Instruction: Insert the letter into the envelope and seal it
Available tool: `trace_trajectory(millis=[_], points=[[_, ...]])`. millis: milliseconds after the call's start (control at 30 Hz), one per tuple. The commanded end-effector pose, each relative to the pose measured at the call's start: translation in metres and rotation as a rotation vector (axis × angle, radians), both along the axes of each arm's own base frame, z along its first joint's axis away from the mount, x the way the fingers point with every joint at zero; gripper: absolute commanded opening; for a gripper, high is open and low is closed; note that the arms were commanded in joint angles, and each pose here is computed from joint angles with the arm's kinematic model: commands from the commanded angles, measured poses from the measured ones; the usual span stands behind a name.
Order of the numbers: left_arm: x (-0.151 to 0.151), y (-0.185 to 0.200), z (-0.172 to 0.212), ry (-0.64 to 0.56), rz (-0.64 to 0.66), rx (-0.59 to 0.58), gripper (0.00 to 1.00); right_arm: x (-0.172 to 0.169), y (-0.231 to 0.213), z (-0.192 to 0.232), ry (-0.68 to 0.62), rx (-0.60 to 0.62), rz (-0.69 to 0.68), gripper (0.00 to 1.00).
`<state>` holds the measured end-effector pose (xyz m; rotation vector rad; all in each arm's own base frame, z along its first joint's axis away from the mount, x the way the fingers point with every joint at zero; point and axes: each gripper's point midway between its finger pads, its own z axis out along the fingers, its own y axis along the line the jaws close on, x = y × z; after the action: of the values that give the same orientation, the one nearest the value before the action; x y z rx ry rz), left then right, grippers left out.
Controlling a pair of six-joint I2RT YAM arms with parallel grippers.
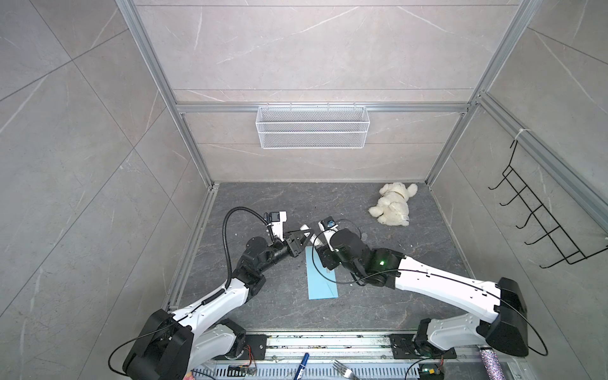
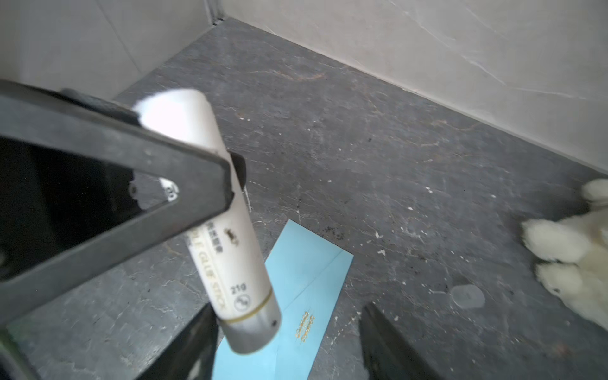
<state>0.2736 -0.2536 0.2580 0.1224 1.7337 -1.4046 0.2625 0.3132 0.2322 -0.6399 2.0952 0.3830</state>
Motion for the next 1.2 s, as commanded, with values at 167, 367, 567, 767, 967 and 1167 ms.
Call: trace_trajectory(millis=[167,367,567,767,967,1167], points=[[-0.003,-0.002,0.013,-0.046,-0.028,0.005,0.00,-0.032,0.009,0.029,0.212,0.386,0.290,0.88],[-0.008,-0.009,0.022,-0.050,-0.085,-0.008,0.00,-0.034,0.008,0.023,0.288,0.447,0.361,0.84],[-0.013,-0.015,0.025,-0.045,-0.134,-0.008,0.00,-0.029,0.007,0.013,0.298,0.433,0.363,0.78],[-0.013,-0.017,0.028,-0.044,-0.147,-0.015,0.00,-0.029,0.008,0.003,0.290,0.402,0.379,0.71],[-0.012,-0.018,0.029,-0.040,-0.152,-0.022,0.00,-0.028,0.007,-0.005,0.295,0.387,0.379,0.63],[-0.010,-0.021,0.028,-0.028,-0.160,-0.038,0.00,-0.024,0.010,-0.007,0.289,0.392,0.376,0.59]])
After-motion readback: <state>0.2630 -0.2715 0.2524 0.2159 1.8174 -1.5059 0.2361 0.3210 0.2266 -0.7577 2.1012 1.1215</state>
